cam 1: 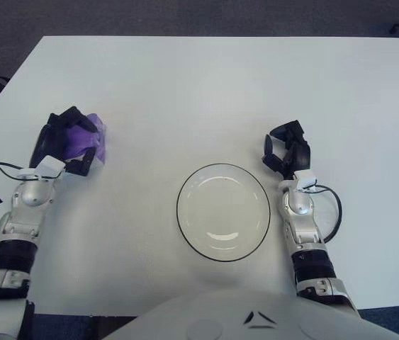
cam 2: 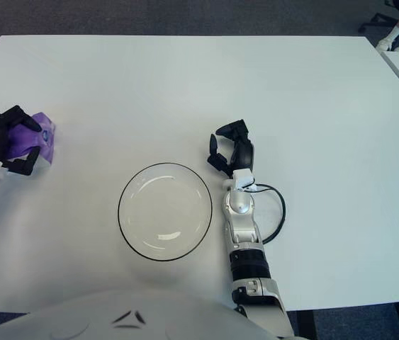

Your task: Put the tissue paper into the plate.

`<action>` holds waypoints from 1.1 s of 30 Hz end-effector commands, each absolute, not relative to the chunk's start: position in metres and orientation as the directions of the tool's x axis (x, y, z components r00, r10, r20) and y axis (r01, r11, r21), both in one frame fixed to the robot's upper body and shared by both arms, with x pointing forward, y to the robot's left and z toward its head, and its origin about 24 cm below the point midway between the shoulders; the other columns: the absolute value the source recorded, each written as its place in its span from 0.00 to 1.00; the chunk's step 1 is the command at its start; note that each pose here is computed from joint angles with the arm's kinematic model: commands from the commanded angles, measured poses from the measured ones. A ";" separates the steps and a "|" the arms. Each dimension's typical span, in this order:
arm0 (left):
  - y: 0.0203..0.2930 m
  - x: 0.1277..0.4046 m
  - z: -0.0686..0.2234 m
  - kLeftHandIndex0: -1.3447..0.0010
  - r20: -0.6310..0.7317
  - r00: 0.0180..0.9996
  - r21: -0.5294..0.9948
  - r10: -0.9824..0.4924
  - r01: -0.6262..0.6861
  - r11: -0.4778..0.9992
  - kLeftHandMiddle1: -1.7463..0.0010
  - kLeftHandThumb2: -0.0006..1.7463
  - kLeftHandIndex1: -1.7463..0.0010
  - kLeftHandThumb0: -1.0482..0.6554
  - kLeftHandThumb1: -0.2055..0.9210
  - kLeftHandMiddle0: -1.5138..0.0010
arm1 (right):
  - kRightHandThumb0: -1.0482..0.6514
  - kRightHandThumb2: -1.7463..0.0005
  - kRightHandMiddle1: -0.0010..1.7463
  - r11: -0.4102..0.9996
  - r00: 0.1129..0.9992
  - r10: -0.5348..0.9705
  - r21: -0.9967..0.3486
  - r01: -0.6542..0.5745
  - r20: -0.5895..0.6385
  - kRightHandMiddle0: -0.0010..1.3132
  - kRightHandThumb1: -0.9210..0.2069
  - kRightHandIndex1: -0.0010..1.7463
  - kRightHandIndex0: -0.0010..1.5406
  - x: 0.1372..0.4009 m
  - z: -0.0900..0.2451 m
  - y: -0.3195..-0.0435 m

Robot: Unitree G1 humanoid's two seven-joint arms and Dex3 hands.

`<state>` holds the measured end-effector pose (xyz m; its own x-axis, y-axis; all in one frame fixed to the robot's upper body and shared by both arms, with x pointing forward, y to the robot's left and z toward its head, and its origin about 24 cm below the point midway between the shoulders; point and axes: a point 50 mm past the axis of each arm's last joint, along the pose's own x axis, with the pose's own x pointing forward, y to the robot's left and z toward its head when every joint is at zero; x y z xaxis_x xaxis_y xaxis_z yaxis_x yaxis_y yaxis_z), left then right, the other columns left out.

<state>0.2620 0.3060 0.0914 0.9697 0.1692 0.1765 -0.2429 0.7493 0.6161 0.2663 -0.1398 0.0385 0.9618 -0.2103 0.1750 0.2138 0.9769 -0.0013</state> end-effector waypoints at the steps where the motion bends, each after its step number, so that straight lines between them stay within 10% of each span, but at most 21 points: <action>1: 0.300 0.257 0.097 0.50 0.202 0.961 0.605 0.189 -0.274 0.747 0.00 0.98 0.00 0.61 0.16 0.44 | 0.38 0.44 1.00 0.969 0.952 -0.245 -0.064 0.238 -0.182 0.30 0.29 0.81 0.42 0.230 -0.032 -0.148; 33: 0.242 0.253 0.197 0.47 0.543 0.837 0.504 -0.073 -0.255 0.825 0.00 1.00 0.01 0.61 0.12 0.43 | 0.38 0.46 1.00 0.974 0.958 -0.226 -0.056 0.219 -0.177 0.29 0.27 0.81 0.41 0.234 -0.034 -0.146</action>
